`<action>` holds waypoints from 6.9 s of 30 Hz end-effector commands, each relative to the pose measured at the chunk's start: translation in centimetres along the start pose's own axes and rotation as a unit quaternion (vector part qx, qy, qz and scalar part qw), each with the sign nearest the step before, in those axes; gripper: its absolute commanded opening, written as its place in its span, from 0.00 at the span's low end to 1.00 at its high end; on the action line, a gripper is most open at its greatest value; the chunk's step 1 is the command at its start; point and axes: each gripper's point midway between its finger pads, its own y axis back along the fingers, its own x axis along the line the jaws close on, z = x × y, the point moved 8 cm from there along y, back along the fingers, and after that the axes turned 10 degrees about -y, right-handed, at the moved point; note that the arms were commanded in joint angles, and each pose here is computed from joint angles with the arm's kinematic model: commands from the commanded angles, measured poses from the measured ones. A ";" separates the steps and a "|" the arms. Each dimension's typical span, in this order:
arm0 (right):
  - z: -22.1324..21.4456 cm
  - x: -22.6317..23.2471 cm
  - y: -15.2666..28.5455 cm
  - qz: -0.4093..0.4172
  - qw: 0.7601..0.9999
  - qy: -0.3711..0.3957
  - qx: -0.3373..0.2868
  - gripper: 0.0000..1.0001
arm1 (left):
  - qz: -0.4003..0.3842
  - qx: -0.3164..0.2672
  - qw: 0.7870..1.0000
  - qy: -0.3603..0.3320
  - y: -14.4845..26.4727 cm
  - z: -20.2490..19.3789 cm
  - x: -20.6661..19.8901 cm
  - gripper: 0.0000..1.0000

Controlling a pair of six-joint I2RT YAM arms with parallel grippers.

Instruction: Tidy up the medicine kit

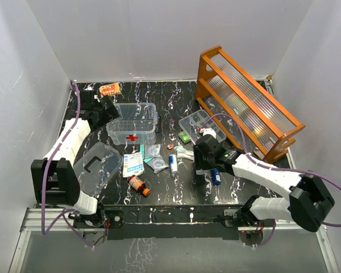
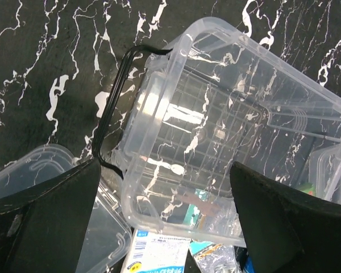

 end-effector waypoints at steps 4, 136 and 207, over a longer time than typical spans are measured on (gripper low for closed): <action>5.6 4.0 6.0 0.141 0.981 -0.049 -0.126 0.33 | -0.025 0.001 1.000 -0.017 -1.1 1.4 0.2 0.88; -5.5 19.6 -1.3 0.350 0.869 0.339 0.080 0.61 | -0.141 -0.162 0.973 -0.087 15.1 0.9 -0.1 0.68; 11.1 14.2 12.1 0.522 0.786 0.323 -0.079 0.00 | -0.600 0.161 0.782 -0.054 15.3 -7.9 -7.8 0.51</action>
